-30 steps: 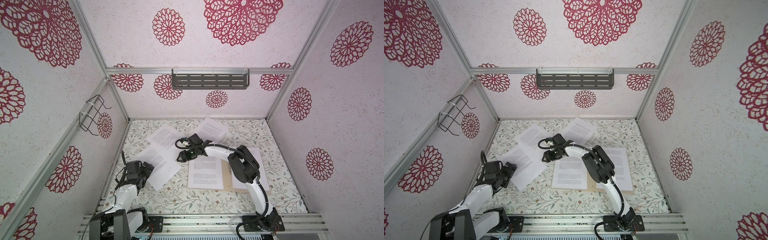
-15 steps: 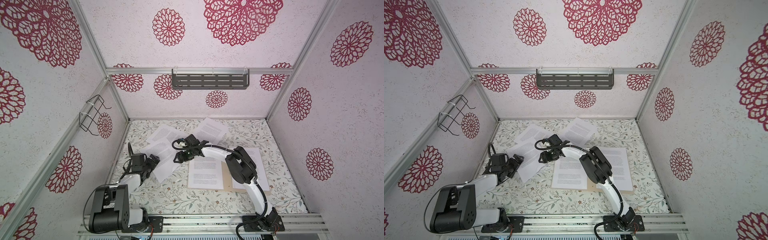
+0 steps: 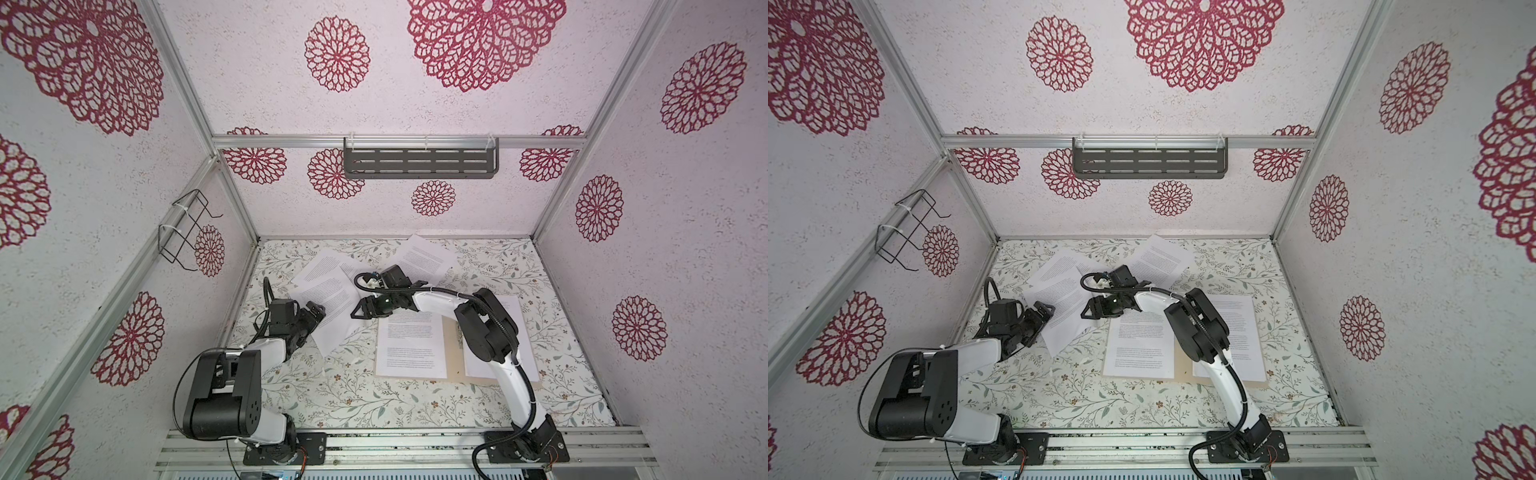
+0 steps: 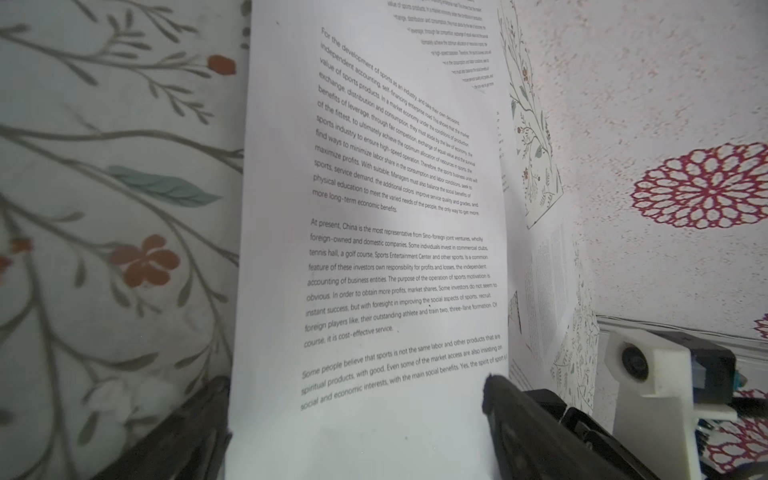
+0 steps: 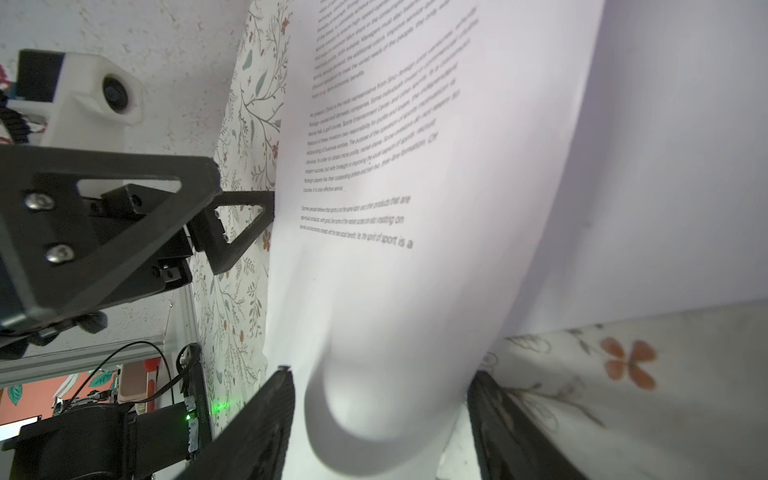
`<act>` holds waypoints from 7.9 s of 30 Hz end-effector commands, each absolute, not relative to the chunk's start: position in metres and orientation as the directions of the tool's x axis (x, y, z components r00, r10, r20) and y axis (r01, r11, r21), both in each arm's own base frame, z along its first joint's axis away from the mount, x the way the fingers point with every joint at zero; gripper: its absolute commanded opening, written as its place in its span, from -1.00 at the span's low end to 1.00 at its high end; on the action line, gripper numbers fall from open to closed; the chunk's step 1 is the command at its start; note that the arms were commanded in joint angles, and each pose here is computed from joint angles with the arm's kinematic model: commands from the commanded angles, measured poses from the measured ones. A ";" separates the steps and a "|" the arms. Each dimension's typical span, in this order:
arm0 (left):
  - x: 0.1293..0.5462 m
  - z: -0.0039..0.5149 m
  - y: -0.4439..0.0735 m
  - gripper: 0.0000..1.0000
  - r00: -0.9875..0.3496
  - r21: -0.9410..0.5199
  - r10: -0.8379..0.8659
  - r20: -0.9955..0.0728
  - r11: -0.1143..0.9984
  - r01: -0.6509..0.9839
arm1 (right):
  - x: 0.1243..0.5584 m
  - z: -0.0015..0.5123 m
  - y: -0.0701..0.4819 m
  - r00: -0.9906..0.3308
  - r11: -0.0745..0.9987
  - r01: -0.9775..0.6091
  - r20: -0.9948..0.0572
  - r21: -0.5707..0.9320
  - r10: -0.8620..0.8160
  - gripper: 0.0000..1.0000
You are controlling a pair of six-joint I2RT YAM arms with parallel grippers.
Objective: Put the files into the folder
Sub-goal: 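Pinch the loose printed sheet with both grippers and lift it upright, then carry the sheet to the folder with the right gripper while the left releases, then lower the held sheet onto the folder beside the metal clip with the right gripper, then open the right gripper and release the sheet onto the folder stack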
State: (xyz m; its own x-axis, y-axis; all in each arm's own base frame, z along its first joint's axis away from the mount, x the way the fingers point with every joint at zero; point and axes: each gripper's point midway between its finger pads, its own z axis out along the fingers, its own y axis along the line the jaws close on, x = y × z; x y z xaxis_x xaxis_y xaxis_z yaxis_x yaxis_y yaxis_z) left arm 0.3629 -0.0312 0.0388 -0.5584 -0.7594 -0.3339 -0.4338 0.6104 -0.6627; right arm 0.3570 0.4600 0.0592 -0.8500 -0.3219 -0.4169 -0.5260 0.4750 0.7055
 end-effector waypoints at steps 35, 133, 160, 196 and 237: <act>0.327 -0.024 -0.041 0.89 -0.728 -0.404 -0.622 -0.288 0.768 -0.497 | 0.373 0.158 0.451 -0.739 0.203 -0.670 -0.616 0.714 -0.272 0.31; 0.278 0.246 -0.155 0.95 -0.710 -0.587 -0.205 -0.673 0.733 0.345 | 0.280 0.129 -0.026 -0.931 0.995 0.101 -0.350 0.021 0.102 -1.00; 0.277 0.247 -0.152 0.95 -0.702 -0.584 -0.210 -0.680 0.734 0.346 | 0.278 0.138 -0.016 -0.989 0.989 0.006 -0.146 -0.150 -0.016 -1.00; 0.282 0.244 -0.147 0.95 -0.709 -0.600 -0.237 -0.665 0.734 0.318 | 0.284 0.121 0.021 -0.995 0.993 -0.090 0.042 -0.072 -0.087 -1.00; 0.282 0.246 -0.147 0.95 -0.709 -0.616 -0.252 -0.659 0.722 0.316 | 0.277 0.117 0.057 -0.996 0.990 0.035 -0.074 0.140 0.046 -1.00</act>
State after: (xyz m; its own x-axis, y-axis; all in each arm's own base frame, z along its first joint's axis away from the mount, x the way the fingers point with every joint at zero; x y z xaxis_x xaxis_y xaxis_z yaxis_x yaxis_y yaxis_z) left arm 0.2802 -0.1473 0.2435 -0.7275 -0.2518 -0.6382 0.2930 0.7271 -0.6208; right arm 0.2842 0.0614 0.1057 -0.9989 0.0017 -0.0478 -0.0046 0.9912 0.1321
